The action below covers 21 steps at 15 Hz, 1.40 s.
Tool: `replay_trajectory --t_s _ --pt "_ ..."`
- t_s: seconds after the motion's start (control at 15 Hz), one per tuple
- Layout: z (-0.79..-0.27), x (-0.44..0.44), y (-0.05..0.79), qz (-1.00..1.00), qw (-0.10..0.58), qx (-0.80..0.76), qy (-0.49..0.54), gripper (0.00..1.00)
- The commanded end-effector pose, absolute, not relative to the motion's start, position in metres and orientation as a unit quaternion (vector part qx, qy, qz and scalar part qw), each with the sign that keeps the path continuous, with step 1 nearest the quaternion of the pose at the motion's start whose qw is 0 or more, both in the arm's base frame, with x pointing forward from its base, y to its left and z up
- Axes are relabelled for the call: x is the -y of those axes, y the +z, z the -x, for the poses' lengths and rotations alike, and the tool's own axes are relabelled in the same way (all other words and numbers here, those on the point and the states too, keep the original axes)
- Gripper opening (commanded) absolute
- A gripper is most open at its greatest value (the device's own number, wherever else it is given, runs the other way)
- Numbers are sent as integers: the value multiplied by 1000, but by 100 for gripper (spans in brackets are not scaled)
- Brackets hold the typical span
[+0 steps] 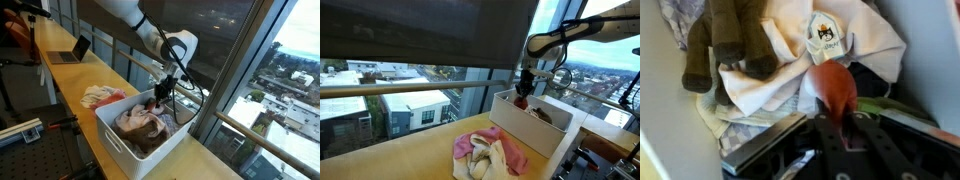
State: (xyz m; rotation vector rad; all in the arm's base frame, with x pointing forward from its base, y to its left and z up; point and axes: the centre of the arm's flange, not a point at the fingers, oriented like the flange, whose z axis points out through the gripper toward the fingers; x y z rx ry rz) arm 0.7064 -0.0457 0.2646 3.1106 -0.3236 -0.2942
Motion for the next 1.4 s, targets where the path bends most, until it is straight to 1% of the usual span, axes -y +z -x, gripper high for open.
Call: replay_trajectory --t_s 0.0,0.07,0.13,0.33,0.53,0.87,1.07,1.27,1.33 --pt "-692 35 357 -993 -17 97 -61 2" --pt "-689 31 381 -995 -22 92 -40 0" --pt "-684 22 405 -996 -27 85 -18 2" --pt "-662 -19 470 -998 -33 56 20 2" --pt "-626 -79 493 -999 -39 21 25 2" --pt "-587 -160 430 -999 -25 -33 1 2" --pt "-571 -184 394 -998 -23 -54 -5 2" --pt "-560 -194 376 -998 -27 -62 -4 2" --pt "-558 -195 374 -998 -27 -64 -5 35"
